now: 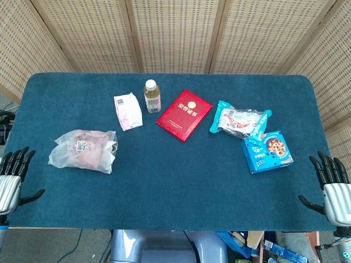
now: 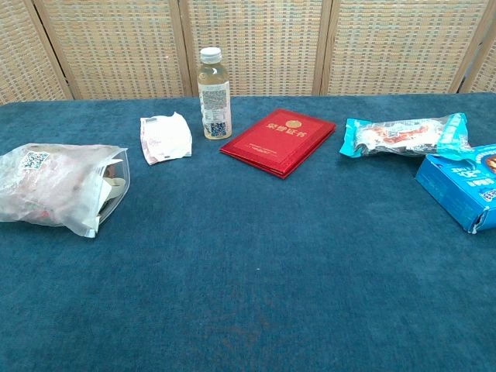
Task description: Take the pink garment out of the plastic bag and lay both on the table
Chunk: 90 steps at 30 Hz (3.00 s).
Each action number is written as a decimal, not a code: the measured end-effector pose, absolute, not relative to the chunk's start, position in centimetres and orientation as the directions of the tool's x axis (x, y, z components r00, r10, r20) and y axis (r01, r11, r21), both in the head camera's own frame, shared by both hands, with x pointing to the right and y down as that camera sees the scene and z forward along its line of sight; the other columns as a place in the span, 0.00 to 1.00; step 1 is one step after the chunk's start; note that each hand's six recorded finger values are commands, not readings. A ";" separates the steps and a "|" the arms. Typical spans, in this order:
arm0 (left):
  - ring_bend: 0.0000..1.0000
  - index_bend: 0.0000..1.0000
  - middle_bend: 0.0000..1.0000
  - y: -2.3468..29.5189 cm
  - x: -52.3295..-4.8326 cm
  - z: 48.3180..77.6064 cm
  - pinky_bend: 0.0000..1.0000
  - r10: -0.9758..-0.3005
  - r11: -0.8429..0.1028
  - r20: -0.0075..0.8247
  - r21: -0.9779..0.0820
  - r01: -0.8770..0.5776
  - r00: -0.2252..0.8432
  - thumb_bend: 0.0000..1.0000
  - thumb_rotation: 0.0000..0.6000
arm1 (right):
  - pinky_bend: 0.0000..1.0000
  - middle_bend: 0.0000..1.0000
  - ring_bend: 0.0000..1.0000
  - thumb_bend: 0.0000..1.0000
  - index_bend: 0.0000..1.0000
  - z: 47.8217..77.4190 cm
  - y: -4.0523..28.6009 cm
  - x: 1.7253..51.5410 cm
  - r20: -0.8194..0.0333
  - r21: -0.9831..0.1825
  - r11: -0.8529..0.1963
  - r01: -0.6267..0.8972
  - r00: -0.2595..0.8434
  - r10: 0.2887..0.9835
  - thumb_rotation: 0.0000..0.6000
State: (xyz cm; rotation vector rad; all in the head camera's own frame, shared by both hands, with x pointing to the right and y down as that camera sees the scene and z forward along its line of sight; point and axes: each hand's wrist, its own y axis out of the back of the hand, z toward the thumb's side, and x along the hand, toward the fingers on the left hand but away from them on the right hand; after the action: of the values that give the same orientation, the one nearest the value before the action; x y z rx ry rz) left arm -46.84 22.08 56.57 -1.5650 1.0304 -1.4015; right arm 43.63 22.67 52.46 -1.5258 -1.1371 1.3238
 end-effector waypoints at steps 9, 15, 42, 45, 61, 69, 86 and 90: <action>0.00 0.00 0.00 22.0 -47.0 56.9 0.00 -0.925 -0.379 0.375 -0.923 -0.068 0.064 0.14 1.00 | 0.00 0.00 0.00 0.00 0.00 52.5 22.6 43.8 -0.266 -0.954 -0.270 0.131 0.041 0.963 1.00; 0.00 0.00 0.00 20.7 -46.9 58.1 0.00 -0.911 -0.409 0.405 -0.911 -0.053 0.075 0.14 1.00 | 0.00 0.00 0.00 0.00 0.00 52.5 22.5 44.0 -0.263 -0.955 -0.265 0.134 0.027 0.964 1.00; 0.00 0.00 0.00 10.8 -43.4 72.4 0.00 -0.743 -0.659 0.656 -0.752 0.024 0.131 0.12 1.00 | 0.00 0.00 0.00 0.00 0.00 54.4 21.7 44.5 -0.308 -0.945 -0.305 0.122 -0.007 0.951 1.00; 0.00 0.00 0.00 10.5 -42.0 73.2 0.00 -0.735 -0.668 0.660 -0.744 0.002 0.157 0.12 1.00 | 0.00 0.00 0.00 0.00 0.00 54.5 21.6 44.5 -0.311 -0.944 -0.307 0.120 -0.011 0.950 1.00; 0.49 0.58 0.54 10.2 -36.6 75.8 0.65 -0.722 -0.686 0.651 -0.717 -0.122 0.233 0.40 1.00 | 0.00 0.00 0.00 0.00 0.00 55.1 21.5 44.5 -0.328 -0.940 -0.324 0.110 -0.023 0.944 1.00; 0.53 0.63 0.58 10.0 -34.9 75.5 0.67 -0.780 -0.626 0.575 -0.723 -0.291 0.249 0.41 1.00 | 0.00 0.00 0.00 0.00 0.00 55.1 21.6 44.2 -0.338 -0.933 -0.334 0.134 -0.008 0.941 1.00; 0.54 0.66 0.58 9.1 -25.5 68.4 0.67 -0.877 -0.478 0.154 -0.370 -0.796 0.455 0.51 1.00 | 0.00 0.00 0.00 0.00 0.00 51.1 17.0 42.4 -0.368 -0.883 -0.389 0.263 0.129 0.921 1.00; 0.54 0.66 0.58 8.3 -21.1 68.0 0.67 -0.861 -0.508 0.117 -0.260 -0.821 0.495 0.51 1.00 | 0.02 0.05 0.00 0.00 0.05 49.4 15.4 41.4 -0.349 -0.865 -0.385 0.321 0.165 0.923 1.00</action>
State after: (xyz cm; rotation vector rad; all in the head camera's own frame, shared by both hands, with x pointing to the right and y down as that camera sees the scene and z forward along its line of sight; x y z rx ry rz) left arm -21.07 8.26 67.95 -2.5659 1.4573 -0.3475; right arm 41.36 15.35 49.44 -1.8124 -1.1804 1.2158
